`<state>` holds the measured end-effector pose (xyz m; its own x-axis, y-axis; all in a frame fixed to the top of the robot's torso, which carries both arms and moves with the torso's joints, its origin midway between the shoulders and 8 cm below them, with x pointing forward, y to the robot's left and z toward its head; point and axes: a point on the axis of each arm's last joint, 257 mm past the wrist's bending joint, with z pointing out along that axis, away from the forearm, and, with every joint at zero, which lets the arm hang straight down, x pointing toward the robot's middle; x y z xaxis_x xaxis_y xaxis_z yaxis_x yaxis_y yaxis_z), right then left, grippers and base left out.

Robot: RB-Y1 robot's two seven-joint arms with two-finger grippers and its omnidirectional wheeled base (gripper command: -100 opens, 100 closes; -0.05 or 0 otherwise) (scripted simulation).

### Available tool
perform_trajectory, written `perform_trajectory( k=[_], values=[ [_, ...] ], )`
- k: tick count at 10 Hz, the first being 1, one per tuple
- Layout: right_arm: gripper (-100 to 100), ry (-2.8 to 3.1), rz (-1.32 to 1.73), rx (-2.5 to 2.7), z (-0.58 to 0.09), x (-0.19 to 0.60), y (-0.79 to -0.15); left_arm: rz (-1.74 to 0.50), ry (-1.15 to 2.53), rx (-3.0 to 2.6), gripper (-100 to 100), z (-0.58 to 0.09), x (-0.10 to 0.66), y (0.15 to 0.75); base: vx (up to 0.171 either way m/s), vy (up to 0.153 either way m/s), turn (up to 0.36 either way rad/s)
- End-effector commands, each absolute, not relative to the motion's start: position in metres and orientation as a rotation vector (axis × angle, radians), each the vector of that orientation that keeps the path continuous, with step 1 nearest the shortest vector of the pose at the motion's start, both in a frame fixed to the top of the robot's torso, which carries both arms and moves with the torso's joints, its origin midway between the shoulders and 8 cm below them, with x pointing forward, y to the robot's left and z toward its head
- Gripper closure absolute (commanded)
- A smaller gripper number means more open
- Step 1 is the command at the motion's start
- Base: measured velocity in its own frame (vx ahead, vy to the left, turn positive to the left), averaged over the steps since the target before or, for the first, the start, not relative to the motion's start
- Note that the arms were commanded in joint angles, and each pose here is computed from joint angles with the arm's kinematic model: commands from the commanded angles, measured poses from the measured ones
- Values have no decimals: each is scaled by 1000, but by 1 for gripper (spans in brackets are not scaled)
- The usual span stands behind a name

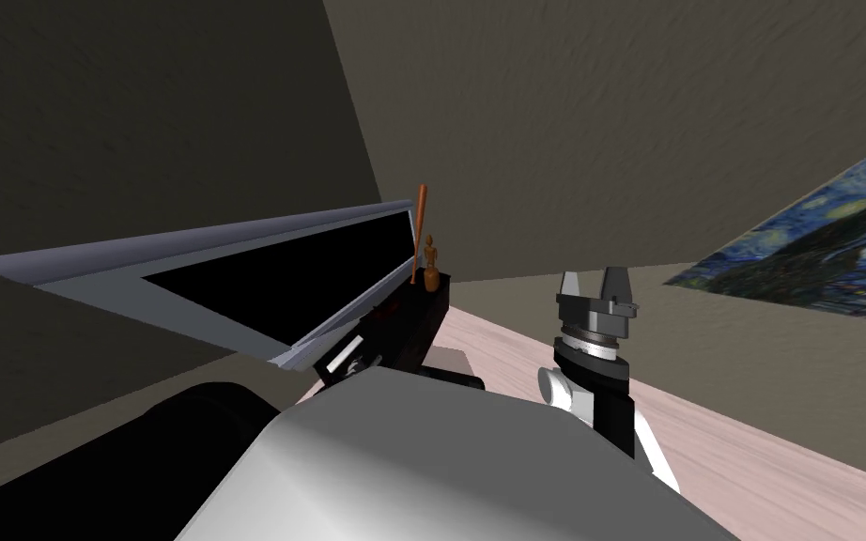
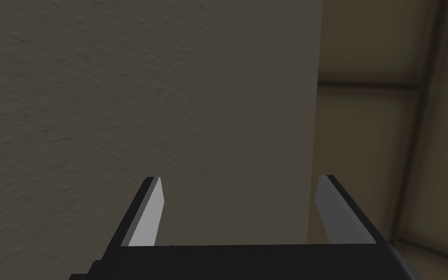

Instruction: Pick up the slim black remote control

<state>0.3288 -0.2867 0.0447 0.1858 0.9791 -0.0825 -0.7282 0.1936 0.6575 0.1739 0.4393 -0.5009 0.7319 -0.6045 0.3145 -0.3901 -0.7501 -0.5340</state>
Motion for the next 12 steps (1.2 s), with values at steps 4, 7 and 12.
perform_trajectory(
  k=[4,7,12],
  values=[
    [0,560,1289,543,45,329,-287,-485,626,-2710,-100,-544,97,444,61,15,-164],
    [0,560,1289,543,45,329,-287,-371,535,-2819,-100,-562,53,443,65,28,-154],
    [0,560,1289,543,45,329,-287,-131,337,-2990,-100,-580,-33,444,66,28,-177]
  ],
)
